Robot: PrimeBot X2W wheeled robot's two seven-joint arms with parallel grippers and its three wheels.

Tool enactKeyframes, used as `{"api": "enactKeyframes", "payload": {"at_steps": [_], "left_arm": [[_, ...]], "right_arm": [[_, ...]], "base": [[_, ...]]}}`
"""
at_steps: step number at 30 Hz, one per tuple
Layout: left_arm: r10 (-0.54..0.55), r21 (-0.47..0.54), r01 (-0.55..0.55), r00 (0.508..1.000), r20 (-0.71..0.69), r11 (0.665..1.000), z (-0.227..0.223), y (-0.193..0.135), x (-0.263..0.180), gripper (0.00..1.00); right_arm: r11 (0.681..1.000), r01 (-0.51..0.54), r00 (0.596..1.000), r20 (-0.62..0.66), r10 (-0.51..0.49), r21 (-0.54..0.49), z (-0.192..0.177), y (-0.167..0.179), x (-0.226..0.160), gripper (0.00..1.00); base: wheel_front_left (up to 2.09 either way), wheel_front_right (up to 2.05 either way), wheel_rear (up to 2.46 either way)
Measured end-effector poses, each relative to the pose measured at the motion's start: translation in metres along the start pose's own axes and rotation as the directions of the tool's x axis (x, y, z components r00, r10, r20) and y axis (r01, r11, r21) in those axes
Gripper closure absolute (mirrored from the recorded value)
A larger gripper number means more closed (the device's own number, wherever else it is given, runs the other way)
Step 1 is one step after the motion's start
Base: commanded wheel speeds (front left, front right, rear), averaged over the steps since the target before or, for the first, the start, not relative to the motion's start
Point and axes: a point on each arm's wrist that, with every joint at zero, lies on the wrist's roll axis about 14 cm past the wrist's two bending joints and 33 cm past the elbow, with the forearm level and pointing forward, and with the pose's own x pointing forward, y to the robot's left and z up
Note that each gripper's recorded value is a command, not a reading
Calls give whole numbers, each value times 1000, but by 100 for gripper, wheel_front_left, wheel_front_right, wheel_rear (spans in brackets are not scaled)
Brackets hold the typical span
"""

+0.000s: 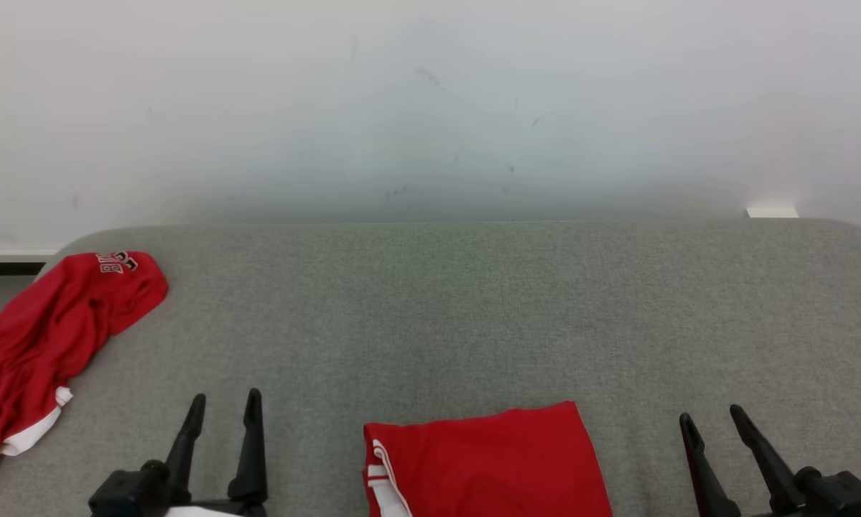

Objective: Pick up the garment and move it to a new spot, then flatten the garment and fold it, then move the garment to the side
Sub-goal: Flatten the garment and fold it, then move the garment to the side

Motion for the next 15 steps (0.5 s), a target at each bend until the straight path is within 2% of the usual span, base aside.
{"api": "enactKeyframes", "payload": {"at_steps": [9, 15], "left_arm": [[-2, 8, 2, 1000, -14, 1000, -4, 1, -2, 0], [14, 9, -14, 1000, -24, 1000, -7, 6, -7, 0]], "right_arm": [[999, -37, 994, -103, 37, 4, -28, 10, 9, 0], [993, -109, 967, -227, 115, 36, -55, 38, 23, 0]], "base": [[0, 0, 0], [0, 0, 0]]}}
